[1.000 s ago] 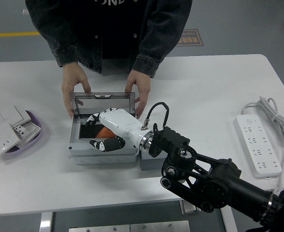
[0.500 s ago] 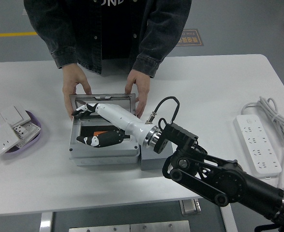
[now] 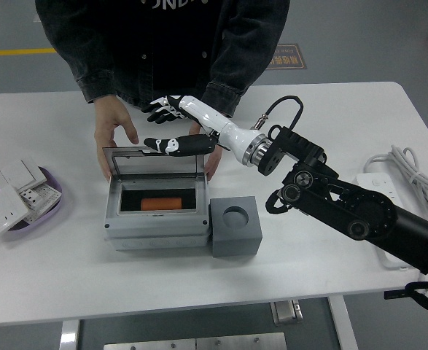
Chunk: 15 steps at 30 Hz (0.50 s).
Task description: Pick up the cylinder from the cube,place it in the box,flap close box
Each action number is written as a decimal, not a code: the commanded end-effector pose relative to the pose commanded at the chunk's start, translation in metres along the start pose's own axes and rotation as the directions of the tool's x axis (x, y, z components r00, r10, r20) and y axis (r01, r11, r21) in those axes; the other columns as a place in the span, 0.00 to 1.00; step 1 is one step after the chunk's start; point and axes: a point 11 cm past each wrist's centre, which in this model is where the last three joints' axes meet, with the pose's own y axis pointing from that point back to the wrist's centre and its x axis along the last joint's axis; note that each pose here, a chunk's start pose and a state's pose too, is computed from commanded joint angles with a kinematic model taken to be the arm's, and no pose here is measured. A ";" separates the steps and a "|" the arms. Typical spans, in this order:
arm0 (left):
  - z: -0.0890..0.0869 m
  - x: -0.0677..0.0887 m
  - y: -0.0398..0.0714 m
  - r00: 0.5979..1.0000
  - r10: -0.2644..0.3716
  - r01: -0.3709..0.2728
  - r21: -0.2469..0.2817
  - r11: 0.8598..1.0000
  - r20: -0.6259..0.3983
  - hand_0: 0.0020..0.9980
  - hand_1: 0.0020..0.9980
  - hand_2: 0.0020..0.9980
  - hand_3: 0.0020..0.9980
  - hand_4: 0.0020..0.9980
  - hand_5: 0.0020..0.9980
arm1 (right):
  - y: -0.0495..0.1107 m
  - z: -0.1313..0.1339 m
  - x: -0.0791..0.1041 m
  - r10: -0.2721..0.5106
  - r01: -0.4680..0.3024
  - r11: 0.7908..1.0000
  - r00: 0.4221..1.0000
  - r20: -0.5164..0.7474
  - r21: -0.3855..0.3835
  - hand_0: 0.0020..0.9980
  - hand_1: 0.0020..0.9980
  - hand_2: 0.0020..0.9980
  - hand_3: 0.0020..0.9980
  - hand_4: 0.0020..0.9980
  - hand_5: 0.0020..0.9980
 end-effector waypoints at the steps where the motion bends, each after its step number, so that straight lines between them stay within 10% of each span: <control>1: 0.001 0.000 0.000 1.000 0.000 0.000 -0.001 1.000 0.000 0.64 0.67 0.66 0.70 0.75 0.32 | 0.000 0.006 0.001 0.000 0.000 1.000 1.000 0.001 -0.017 0.78 0.70 0.72 0.75 0.77 0.36; 15: 0.001 -0.001 0.000 1.000 -0.002 0.002 -0.004 1.000 0.000 0.64 0.67 0.66 0.70 0.75 0.32 | 0.014 0.004 -0.028 -0.104 0.102 0.995 0.992 -0.079 -0.023 0.76 0.69 0.71 0.74 0.75 0.34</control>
